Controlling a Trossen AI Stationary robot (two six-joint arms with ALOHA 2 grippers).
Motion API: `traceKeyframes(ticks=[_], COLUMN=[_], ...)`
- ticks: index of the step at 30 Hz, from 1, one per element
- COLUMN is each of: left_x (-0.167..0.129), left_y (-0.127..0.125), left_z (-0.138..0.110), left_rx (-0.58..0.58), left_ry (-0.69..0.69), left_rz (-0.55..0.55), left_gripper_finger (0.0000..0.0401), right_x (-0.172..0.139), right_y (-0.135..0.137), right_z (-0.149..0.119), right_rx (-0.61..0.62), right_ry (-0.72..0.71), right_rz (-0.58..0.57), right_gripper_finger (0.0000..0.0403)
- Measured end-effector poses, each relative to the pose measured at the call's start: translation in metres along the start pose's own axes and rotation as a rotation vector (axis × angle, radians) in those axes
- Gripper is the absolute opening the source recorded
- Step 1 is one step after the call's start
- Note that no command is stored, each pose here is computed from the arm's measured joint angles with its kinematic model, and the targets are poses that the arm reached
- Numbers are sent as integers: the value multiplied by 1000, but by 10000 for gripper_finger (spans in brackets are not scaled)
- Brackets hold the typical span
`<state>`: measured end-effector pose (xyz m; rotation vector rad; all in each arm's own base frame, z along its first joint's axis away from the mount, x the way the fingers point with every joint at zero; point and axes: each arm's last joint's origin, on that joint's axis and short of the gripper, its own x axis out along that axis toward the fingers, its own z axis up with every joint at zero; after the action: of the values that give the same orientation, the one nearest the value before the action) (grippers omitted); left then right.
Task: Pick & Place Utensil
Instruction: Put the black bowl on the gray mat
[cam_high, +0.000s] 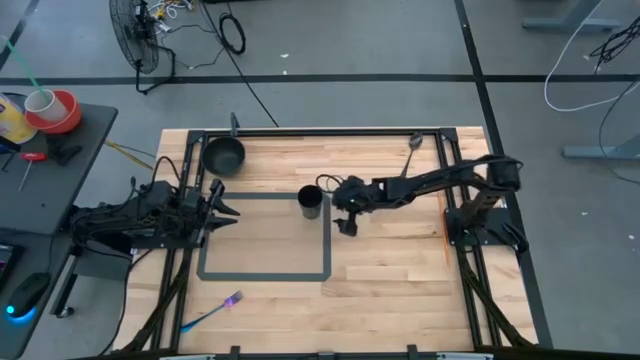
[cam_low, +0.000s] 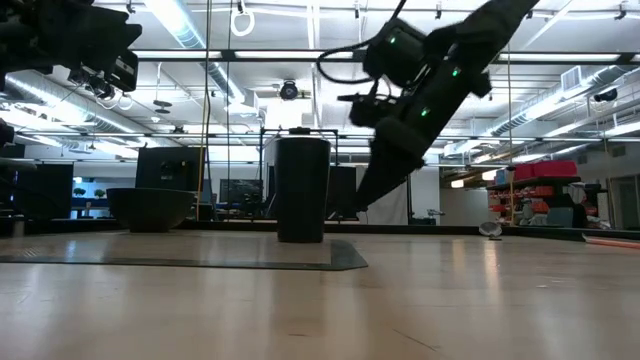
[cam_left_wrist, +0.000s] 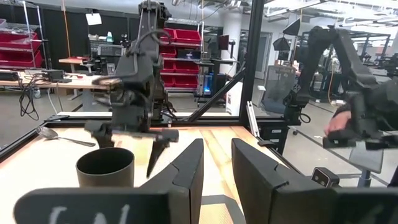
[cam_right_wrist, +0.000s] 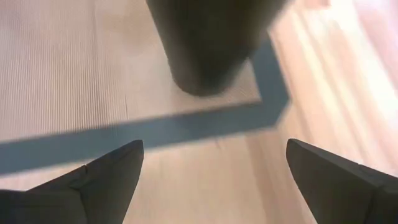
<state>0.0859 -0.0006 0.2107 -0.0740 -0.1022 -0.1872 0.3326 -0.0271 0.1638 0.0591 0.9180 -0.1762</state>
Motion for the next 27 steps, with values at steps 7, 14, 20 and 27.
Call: traceKeyframes(ticks=[7, 14, 20, 27], left_x=[0, 0, 0, 0], left_y=[0, 0, 0, 0], left_z=[0, 0, 1, 2], left_rx=[0, 0, 3, 5], left_ry=[0, 0, -7, -18], left_rz=[0, 0, 0, -2], left_gripper_finger=[87, 87, 87, 87], right_x=[-52, -90, -98, -99], right_y=[-4, -6, -6, -6], right_z=[11, 20, 24, 28], right_rx=[-1, 3, 7, 24], right_ry=[-79, -202, -257, -303], right_rz=[-10, 2, 24, 31], right_gripper_finger=[398, 398, 398, 398])
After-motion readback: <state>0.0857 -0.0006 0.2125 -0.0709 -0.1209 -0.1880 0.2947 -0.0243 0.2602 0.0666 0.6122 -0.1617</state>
